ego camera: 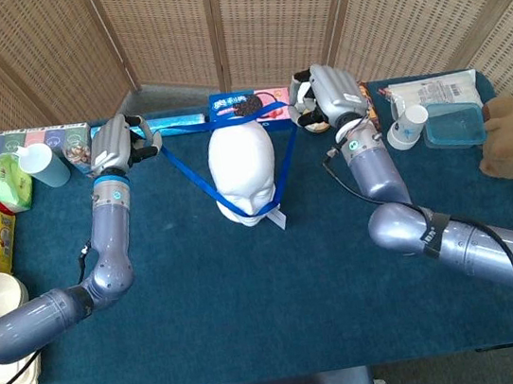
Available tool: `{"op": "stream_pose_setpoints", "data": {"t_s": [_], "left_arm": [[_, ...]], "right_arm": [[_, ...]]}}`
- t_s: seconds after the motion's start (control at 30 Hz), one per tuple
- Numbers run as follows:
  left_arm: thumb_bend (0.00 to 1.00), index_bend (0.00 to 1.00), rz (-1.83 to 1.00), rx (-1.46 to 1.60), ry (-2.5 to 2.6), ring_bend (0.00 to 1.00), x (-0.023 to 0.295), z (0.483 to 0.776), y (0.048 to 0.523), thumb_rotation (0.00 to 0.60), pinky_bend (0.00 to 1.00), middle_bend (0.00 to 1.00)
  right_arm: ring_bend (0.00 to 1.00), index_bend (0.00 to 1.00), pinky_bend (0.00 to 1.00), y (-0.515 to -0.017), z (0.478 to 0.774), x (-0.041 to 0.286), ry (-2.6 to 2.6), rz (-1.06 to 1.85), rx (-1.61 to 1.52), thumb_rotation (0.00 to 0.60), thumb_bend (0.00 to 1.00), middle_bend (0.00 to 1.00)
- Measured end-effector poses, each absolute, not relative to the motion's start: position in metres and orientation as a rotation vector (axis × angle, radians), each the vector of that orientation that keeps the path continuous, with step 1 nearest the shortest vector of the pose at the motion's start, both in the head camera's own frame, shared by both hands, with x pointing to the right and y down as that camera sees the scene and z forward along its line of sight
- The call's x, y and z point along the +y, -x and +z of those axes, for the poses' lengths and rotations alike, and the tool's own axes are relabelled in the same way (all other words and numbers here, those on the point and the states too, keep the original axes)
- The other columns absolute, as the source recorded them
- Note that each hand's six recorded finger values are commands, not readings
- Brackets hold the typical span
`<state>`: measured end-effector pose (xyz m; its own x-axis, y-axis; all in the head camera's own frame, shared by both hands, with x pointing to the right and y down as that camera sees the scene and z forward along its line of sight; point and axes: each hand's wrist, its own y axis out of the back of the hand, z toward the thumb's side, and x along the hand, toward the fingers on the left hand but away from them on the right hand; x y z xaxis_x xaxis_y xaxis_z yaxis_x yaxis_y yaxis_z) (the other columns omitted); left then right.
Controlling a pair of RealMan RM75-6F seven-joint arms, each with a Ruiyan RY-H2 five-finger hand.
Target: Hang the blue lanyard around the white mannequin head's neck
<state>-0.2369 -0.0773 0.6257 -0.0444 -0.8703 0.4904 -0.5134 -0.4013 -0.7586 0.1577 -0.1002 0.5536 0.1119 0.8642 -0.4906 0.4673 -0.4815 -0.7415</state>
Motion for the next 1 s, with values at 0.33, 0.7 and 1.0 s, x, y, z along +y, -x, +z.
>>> {"op": "stream_pose_setpoints", "data": {"t_s": [0.33,0.7,1.0], "left_arm": [[0.43,0.67,-1.423,1.466,1.899,1.0,-0.085,0.632,0.221,0.521,1.0,1.0],[0.33,0.59,-1.382,1.438,1.927,0.89,-0.088,0.634,0.197,0.518,0.88,0.91],[0.24,0.25,-1.362,1.391,2.006,0.23,-0.081,0.634,0.19,0.506,0.39,0.31]], "right_arm": [[1.0,0.65,1.0,-0.156,0.567,-0.108,1.959,1.371,-1.28,0.6,0.49,0.97],[0.85,0.52,0.92,-0.159,0.571,-0.114,1.915,1.404,-1.249,0.6,0.48,0.72],[0.45,0.27,0.59,-0.155,0.578,-0.11,1.95,1.454,-1.135,0.6,0.48,0.39]]}}
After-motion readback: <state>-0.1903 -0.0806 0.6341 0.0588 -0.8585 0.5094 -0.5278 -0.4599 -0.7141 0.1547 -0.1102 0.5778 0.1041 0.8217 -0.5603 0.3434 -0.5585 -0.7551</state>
